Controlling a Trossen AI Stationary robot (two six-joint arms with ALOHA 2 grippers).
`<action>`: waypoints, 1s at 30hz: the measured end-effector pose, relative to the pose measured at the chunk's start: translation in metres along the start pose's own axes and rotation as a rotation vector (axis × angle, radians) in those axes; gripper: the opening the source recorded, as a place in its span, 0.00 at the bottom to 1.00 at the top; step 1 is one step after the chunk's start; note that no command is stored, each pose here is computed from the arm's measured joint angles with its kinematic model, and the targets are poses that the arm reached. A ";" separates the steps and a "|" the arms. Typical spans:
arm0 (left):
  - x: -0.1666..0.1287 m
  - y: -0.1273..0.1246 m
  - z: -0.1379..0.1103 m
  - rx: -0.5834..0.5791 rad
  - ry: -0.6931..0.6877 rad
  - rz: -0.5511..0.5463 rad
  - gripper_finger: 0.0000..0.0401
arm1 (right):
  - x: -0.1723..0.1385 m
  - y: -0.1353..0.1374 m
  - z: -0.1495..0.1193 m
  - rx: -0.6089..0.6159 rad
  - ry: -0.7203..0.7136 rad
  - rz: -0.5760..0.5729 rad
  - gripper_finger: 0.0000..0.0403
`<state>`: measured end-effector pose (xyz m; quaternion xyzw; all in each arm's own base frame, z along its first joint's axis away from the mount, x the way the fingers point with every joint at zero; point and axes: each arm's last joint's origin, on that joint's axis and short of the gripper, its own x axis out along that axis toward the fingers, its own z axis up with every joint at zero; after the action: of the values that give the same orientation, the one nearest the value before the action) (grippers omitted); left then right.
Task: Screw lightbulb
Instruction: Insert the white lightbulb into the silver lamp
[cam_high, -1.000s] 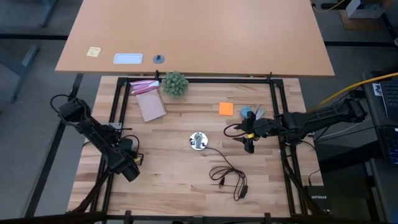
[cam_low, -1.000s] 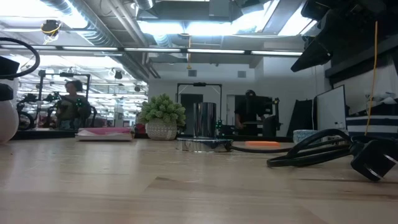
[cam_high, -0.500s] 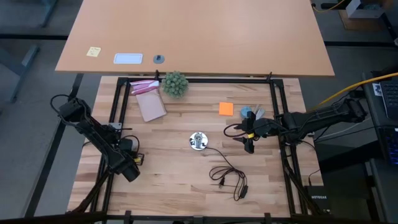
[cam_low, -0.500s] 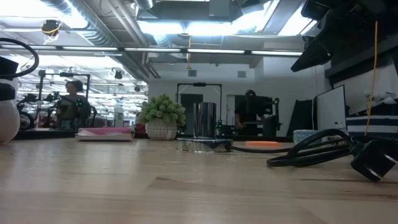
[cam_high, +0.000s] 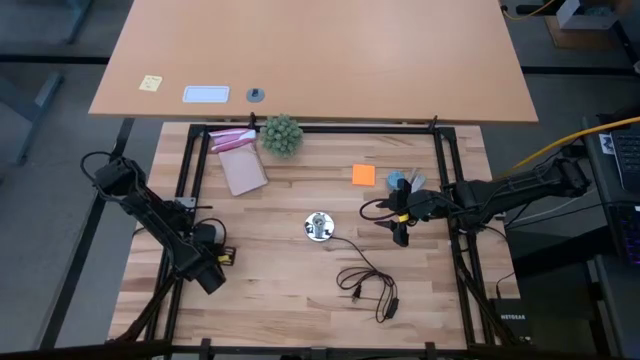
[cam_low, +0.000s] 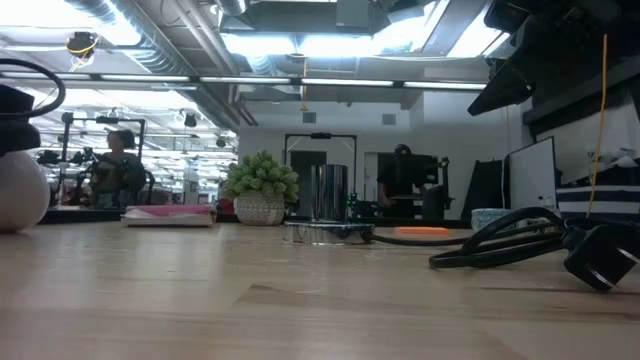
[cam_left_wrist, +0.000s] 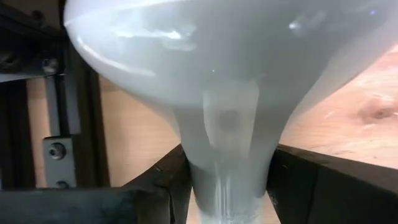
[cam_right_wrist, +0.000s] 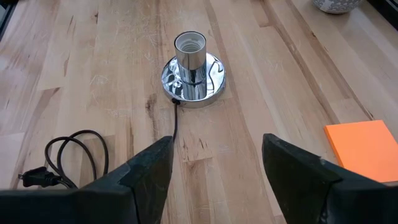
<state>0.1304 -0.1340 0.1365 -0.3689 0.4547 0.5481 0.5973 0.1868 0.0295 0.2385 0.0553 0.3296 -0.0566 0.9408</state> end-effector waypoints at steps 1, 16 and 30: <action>0.000 0.000 0.000 -0.002 -0.001 -0.005 0.37 | 0.000 0.000 0.000 0.000 0.000 0.000 0.61; -0.002 -0.017 -0.002 -0.054 -0.160 -0.333 0.36 | 0.000 0.000 0.000 0.000 -0.001 0.000 0.61; -0.013 -0.036 -0.003 -0.010 -0.483 -0.703 0.37 | 0.000 0.000 0.000 0.000 0.000 0.000 0.61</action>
<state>0.1661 -0.1452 0.1461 -0.3657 0.1456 0.3838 0.8353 0.1868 0.0295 0.2385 0.0552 0.3294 -0.0567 0.9409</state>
